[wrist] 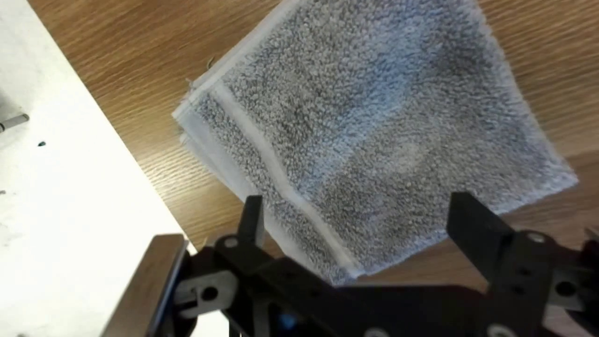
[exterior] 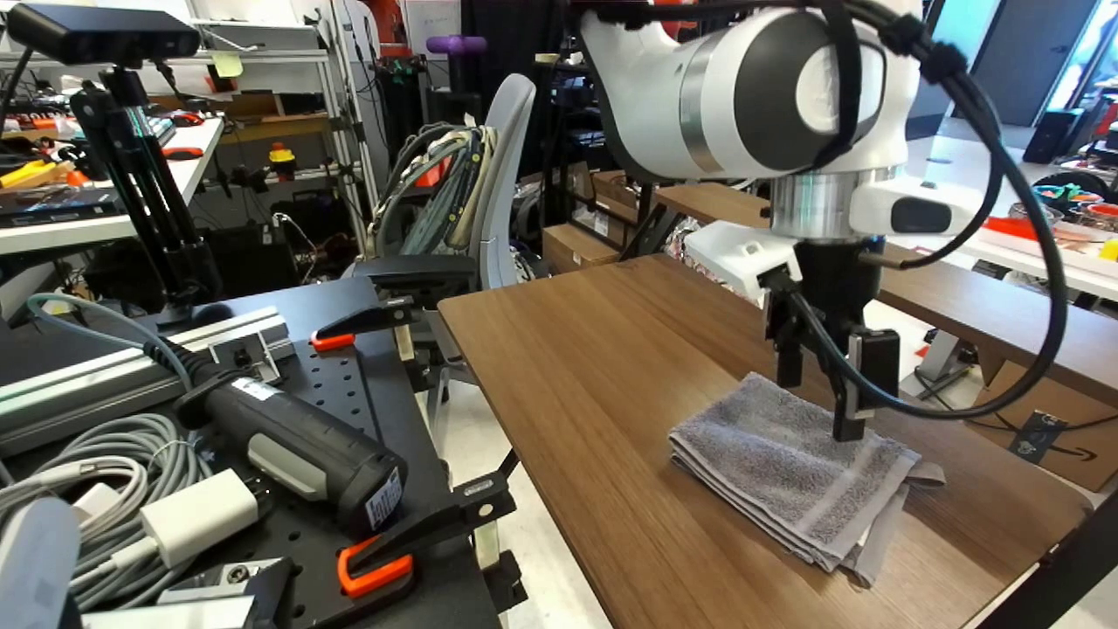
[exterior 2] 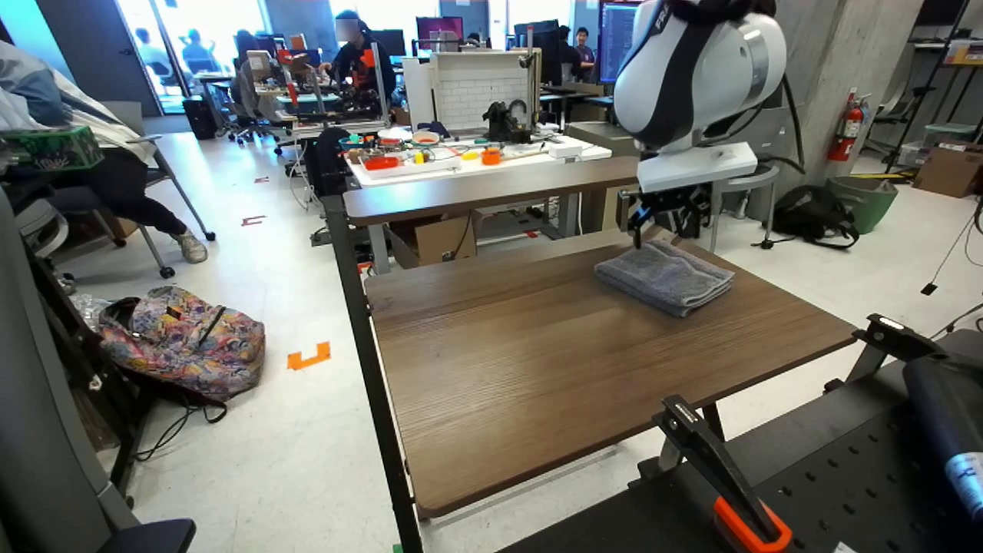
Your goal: Move the towel to the right
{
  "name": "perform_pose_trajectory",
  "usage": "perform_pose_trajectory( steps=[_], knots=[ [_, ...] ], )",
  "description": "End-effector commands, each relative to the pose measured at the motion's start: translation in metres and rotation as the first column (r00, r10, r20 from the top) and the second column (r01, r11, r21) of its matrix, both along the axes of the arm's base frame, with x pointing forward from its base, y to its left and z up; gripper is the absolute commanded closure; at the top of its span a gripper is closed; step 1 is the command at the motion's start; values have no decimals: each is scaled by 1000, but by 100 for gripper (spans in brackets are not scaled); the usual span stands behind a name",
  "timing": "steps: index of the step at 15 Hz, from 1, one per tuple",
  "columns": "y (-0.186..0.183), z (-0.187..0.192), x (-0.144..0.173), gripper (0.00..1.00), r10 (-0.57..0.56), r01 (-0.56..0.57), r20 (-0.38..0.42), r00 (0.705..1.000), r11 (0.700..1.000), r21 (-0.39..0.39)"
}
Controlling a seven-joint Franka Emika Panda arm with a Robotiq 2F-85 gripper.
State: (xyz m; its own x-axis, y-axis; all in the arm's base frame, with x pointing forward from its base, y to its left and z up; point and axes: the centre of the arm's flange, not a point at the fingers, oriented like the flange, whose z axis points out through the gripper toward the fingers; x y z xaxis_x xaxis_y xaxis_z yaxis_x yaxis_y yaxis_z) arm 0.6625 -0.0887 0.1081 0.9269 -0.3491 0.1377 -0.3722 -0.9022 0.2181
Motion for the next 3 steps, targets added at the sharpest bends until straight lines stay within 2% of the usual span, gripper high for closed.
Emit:
perform_pose_trajectory(
  steps=[1,2,3],
  knots=[
    [-4,68,-52,0,68,-68,29,997,998,9],
    [-3,31,-12,0,28,-28,24,999,1000,7],
    [-5,43,-20,0,37,-38,24,999,999,8]
  ],
)
